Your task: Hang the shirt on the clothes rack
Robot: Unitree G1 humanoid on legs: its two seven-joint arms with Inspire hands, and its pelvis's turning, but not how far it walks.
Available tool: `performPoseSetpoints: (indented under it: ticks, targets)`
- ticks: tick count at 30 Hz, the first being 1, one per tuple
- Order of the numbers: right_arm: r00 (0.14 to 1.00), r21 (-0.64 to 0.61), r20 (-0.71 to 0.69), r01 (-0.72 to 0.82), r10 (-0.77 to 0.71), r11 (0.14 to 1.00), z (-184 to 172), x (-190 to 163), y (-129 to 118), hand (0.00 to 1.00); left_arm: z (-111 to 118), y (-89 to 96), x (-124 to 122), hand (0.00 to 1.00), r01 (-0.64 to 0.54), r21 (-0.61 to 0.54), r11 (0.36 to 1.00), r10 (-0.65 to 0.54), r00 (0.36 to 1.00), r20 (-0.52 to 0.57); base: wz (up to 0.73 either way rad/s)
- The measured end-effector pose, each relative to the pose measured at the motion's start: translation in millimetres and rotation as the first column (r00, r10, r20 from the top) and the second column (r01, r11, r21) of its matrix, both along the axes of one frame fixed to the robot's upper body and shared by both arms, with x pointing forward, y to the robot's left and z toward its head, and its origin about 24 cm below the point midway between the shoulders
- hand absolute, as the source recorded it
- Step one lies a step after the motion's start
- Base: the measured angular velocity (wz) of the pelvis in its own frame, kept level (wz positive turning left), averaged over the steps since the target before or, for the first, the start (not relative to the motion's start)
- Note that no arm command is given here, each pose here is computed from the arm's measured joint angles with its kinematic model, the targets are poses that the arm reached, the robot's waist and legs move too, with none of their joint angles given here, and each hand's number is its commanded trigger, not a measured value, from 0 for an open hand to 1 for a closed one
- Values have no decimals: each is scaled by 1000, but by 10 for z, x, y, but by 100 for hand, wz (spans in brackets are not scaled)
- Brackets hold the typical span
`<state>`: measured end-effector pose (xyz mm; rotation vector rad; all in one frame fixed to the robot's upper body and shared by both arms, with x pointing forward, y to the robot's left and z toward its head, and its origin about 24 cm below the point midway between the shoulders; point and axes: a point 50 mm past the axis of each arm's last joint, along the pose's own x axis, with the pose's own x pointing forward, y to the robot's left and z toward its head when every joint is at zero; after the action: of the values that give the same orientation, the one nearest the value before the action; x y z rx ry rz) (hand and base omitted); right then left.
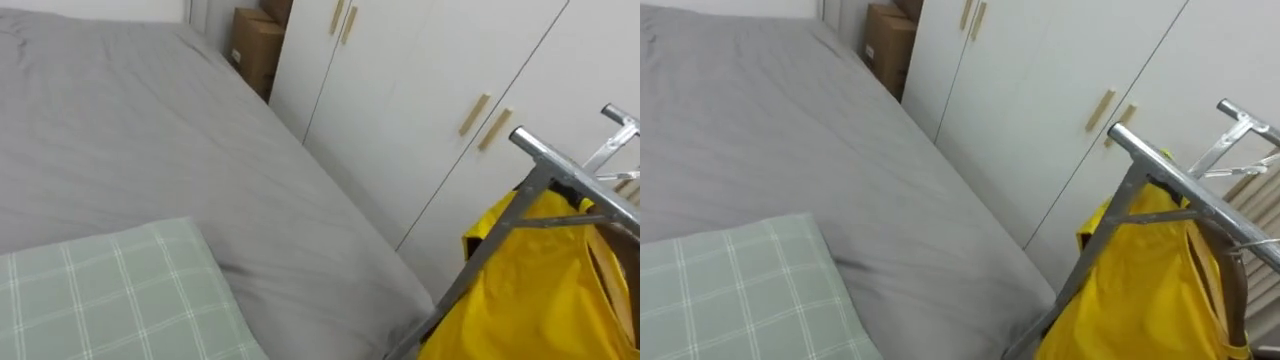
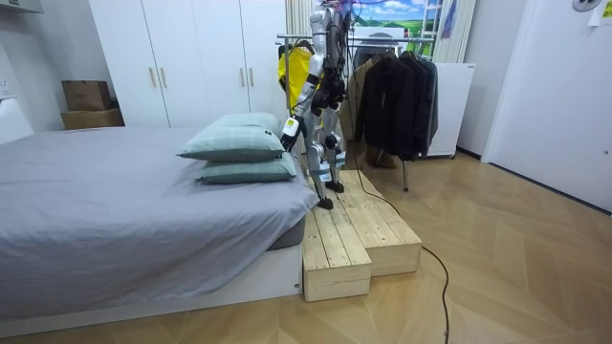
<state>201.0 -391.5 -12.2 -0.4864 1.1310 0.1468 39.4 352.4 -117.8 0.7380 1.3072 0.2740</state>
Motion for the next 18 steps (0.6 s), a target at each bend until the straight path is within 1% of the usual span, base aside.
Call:
performPoseSetpoints:
  ticks: [4, 7, 9, 12, 18]
  targets:
    - [1000, 24, 9, 8, -8, 1000, -1, 1, 8, 100, 19, 17, 9, 0, 12, 6, 1000, -12, 1000, 4, 24]
    - [999, 48, 18, 29, -30, 998, -10, -16, 2, 100, 32, 29, -1, 0, 21, 12, 1000, -21, 1000, 2, 6]
    - [998, 85, 35, 57, -60, 995, -23, -29, 3, 100, 40, 35, 12, 0, 23, 10, 1000, -23, 1000, 7, 7]
    - [997, 107, 51, 60, -66, 992, -23, -23, 12, 100, 48, 36, 39, 0, 32, 2, 999, -32, 999, 13, 4]
    - [996, 132, 38, 73, -79, 989, -64, -84, -2, 100, 88, 80, 73, 0, 48, 4, 999, -48, 999, 11, 11]
